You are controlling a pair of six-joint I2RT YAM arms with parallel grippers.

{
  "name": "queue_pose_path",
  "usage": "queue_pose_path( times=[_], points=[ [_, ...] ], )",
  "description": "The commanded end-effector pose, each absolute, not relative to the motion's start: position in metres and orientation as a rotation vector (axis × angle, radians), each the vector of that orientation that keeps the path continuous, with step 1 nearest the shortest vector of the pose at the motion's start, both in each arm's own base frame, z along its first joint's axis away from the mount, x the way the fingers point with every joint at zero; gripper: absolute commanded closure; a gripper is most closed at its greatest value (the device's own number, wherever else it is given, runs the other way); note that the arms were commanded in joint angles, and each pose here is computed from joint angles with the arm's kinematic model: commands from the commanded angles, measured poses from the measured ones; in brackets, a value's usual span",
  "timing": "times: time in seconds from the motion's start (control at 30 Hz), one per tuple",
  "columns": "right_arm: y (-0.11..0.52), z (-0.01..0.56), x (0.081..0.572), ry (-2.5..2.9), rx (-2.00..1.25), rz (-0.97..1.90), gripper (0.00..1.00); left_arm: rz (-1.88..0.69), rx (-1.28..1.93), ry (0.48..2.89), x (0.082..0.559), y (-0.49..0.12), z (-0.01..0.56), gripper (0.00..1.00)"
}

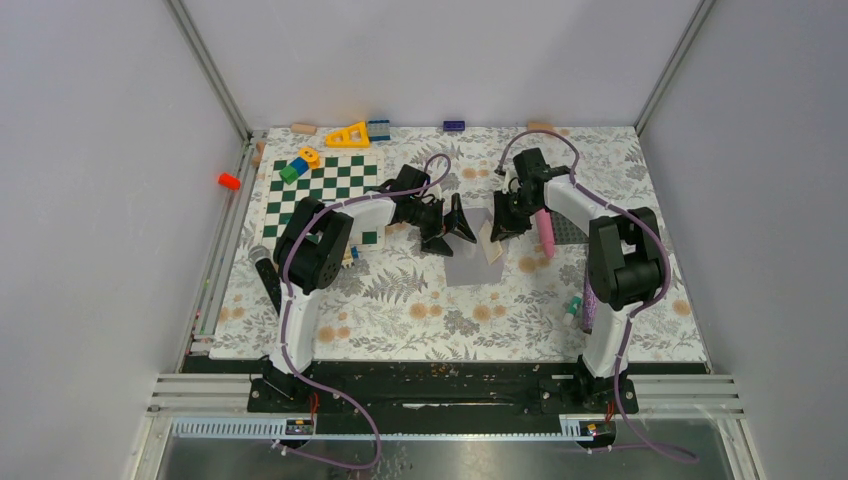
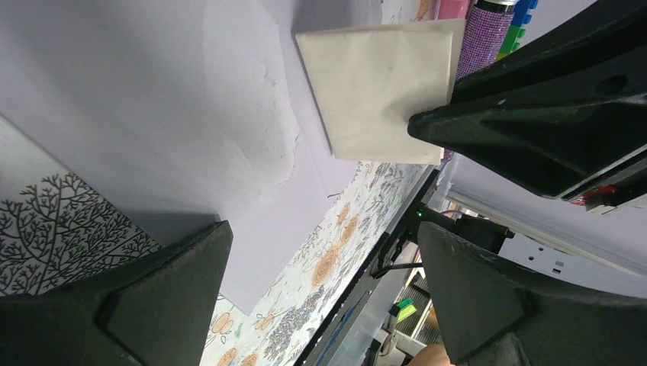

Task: Place the letter into the envelope and seal it
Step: Place the letter in the envelope.

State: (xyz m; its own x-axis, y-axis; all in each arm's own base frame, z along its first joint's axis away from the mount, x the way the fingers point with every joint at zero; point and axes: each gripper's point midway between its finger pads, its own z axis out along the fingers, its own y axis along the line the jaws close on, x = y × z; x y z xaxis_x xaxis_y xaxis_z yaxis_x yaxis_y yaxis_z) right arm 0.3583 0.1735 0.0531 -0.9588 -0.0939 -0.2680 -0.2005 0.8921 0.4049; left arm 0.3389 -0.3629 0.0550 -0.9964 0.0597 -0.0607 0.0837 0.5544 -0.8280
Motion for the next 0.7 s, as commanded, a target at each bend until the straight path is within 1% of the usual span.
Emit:
queue_pose_path(
  times=[0.0, 0.07, 0.1, 0.37, 0.67],
  points=[
    [0.168, 0.068, 0.364, 2.798, -0.231, 0.593, 0.86, -1.378, 0.144, 2.779, 0.34, -0.361, 0.034, 0.01],
    [0.164, 0.064, 0.365, 2.805, -0.231, 0.556, 0.99, -1.38, 0.146, 2.777, 0.34, -0.361, 0.034, 0.01],
    [0.162, 0.062, 0.366, 2.81, -0.227, 0.542, 1.0, -1.38, 0.146, 2.778, 0.34, -0.362, 0.034, 0.01],
    [0.156, 0.041, 0.369, 2.858, -0.172, 0.472, 1.0, -1.39, 0.146, 2.781, 0.339, -0.362, 0.032, 0.01],
    [0.161, 0.031, 0.374, 2.878, -0.143, 0.491, 1.0, -1.398, 0.148, 2.784, 0.338, -0.363, 0.032, 0.01]
  ],
)
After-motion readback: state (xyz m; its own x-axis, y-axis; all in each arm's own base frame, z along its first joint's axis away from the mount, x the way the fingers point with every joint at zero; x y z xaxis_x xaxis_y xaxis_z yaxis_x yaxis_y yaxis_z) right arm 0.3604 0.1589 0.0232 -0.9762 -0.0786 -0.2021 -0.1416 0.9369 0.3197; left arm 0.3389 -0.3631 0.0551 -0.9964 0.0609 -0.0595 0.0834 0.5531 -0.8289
